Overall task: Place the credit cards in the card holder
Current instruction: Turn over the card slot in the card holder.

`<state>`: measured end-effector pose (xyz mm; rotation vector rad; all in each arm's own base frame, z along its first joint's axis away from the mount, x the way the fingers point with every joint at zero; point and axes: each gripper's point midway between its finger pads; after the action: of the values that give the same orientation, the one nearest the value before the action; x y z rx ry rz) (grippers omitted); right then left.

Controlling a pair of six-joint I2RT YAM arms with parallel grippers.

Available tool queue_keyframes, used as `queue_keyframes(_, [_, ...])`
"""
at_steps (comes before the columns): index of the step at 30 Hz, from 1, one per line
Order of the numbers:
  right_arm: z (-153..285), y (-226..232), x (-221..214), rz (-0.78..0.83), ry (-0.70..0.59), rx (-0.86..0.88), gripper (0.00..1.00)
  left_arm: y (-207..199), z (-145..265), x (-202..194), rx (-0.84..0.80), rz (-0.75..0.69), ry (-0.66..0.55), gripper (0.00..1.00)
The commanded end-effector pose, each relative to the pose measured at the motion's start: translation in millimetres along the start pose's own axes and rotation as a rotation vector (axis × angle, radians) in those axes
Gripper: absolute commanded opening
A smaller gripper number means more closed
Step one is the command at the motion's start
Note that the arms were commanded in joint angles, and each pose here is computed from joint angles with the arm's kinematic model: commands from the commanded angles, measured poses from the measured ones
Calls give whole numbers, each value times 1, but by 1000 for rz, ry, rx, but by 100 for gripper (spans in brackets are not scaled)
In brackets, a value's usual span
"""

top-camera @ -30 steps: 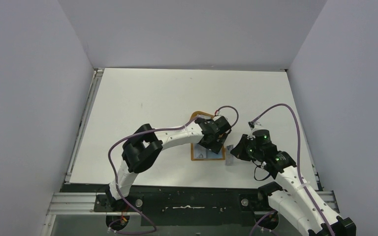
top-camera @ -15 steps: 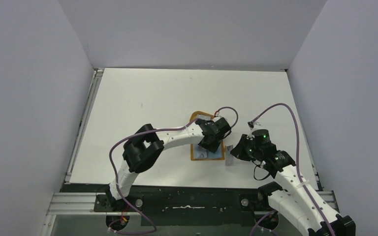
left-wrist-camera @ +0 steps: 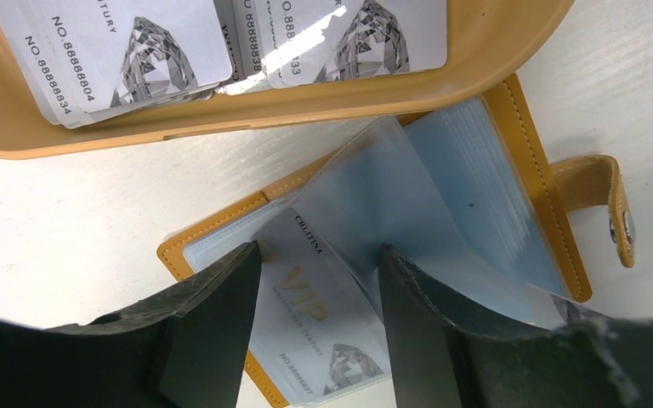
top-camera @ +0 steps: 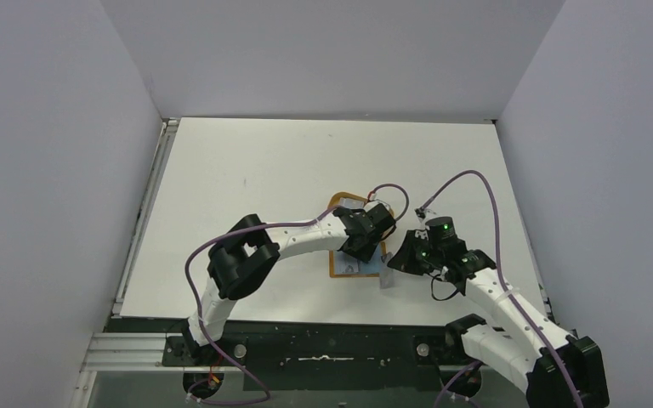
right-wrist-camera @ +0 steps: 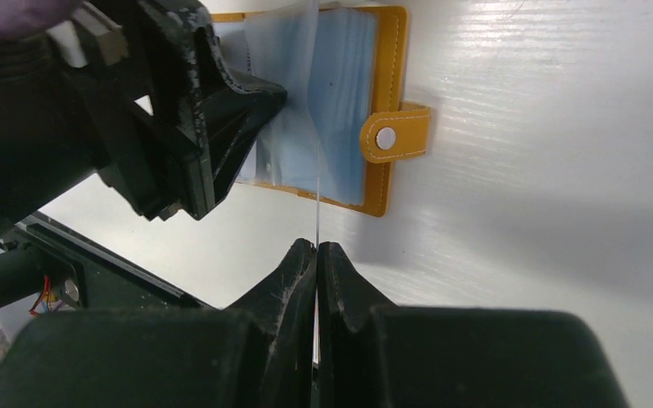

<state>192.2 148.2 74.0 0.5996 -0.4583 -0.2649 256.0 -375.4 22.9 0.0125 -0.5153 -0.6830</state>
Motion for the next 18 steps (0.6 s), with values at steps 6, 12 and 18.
queue_keyframes(6, [-6, 19, 25, 40, -51, 52, 0, 9, -11, -28, 8, -23, 78, 46])
queue_keyframes(12, [-5, 22, 38, 42, -85, 59, 0, 9, -9, -27, 5, -21, 69, 41])
queue_keyframes(18, [-1, 29, 63, 28, -149, 89, 0, 8, -9, -28, 0, -19, 66, 38])
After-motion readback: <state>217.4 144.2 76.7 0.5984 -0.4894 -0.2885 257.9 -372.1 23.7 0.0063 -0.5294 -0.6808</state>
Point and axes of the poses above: each gripper's point midway between its finger pads, its own z axis back along the fingers, its own y axis along the line the jaws close on, x = y × z, and after that the axes turned 11 degrees about -z, right-handed
